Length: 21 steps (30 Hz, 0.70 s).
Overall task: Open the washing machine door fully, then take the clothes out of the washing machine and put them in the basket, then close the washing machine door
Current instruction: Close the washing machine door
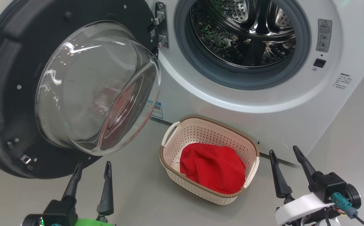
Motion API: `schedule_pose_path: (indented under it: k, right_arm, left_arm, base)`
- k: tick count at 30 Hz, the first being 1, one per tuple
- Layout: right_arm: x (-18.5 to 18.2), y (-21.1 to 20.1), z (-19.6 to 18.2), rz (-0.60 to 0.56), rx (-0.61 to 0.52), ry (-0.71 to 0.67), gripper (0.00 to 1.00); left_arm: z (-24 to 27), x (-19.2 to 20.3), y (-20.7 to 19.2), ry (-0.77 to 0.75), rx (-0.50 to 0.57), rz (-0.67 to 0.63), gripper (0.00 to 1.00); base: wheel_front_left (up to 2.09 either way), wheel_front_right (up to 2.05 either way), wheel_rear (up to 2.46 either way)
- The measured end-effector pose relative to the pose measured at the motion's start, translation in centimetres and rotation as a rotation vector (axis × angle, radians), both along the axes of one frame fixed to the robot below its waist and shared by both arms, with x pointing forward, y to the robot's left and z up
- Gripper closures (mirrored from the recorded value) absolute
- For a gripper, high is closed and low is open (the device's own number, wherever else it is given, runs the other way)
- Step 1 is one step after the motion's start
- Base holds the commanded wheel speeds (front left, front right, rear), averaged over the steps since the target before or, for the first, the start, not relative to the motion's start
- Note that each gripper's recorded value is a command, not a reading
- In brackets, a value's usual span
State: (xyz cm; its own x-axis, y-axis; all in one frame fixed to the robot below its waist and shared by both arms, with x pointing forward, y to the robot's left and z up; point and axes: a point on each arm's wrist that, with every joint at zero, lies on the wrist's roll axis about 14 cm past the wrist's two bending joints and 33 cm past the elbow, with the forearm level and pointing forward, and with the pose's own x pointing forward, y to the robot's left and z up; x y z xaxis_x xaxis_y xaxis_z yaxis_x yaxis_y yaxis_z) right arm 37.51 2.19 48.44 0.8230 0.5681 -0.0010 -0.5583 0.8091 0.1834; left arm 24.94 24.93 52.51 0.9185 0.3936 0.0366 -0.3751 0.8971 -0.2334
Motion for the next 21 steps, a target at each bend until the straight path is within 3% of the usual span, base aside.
schedule_pose_path:
  k: [6, 20, 21]
  right_arm:
    - [-0.8, 2.0, 0.3, 0.062, 0.003, -0.001, 0.0]
    - [-1.1, 2.3, 0.5, 0.07, 0.003, -0.003, 0.0]
    - [-1.1, 2.3, 0.5, 0.071, 0.002, -0.001, 0.0]
  left_arm:
    - [0.2, -1.5, 1.6, -0.007, 0.004, 0.068, 0.0]
    - [0.5, -1.6, 1.5, -0.018, 0.001, 0.066, 0.0]
    - [0.4, -1.6, 1.5, -0.015, -0.001, 0.064, 0.27]
  base:
    - [0.0, 0.0, 0.0]
    - [0.0, 0.0, 0.0]
    - [0.0, 0.0, 0.0]
